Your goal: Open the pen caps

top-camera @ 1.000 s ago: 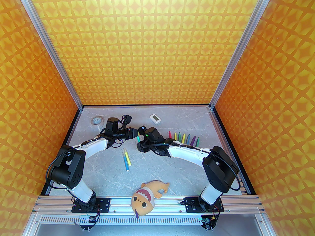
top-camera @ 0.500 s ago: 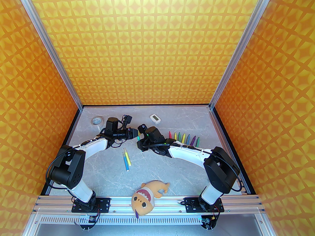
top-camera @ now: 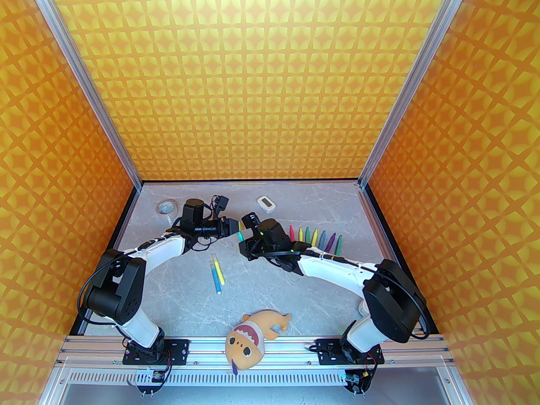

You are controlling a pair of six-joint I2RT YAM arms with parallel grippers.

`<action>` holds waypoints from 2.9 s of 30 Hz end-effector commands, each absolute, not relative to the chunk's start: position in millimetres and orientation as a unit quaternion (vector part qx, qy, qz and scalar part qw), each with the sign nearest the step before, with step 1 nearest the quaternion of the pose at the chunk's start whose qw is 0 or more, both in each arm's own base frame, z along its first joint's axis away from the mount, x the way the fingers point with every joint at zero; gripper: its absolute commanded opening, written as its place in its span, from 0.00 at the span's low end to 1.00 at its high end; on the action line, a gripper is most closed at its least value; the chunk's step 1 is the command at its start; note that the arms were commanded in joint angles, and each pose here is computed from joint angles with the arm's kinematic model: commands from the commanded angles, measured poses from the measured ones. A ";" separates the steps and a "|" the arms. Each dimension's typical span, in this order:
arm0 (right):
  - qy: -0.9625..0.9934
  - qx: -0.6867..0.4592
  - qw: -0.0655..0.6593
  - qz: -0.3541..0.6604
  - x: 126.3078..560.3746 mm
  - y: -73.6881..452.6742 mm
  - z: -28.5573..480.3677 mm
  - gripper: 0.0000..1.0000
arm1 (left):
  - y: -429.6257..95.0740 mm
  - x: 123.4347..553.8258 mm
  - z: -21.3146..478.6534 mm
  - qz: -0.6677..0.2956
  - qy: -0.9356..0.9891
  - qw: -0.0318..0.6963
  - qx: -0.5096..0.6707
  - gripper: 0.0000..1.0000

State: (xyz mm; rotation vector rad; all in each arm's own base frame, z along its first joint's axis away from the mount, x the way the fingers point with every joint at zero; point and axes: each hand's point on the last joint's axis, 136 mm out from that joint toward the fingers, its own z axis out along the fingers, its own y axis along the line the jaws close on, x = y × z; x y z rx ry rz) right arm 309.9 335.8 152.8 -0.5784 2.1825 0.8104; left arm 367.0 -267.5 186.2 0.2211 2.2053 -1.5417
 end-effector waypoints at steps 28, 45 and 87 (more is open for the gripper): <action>0.933 -0.099 0.321 0.126 355.9 228.8 87.2 0.00 | -145.9 411.2 110.2 -0.230 0.948 0.220 -0.032 0.00; 0.958 -0.050 0.282 -0.021 405.3 173.5 48.7 0.00 | -125.7 404.6 59.7 -0.095 0.985 0.145 -0.023 0.00; 0.965 -0.024 0.254 -0.057 418.3 145.8 20.1 0.22 | -119.8 395.8 16.5 -0.042 0.995 0.085 -0.009 0.24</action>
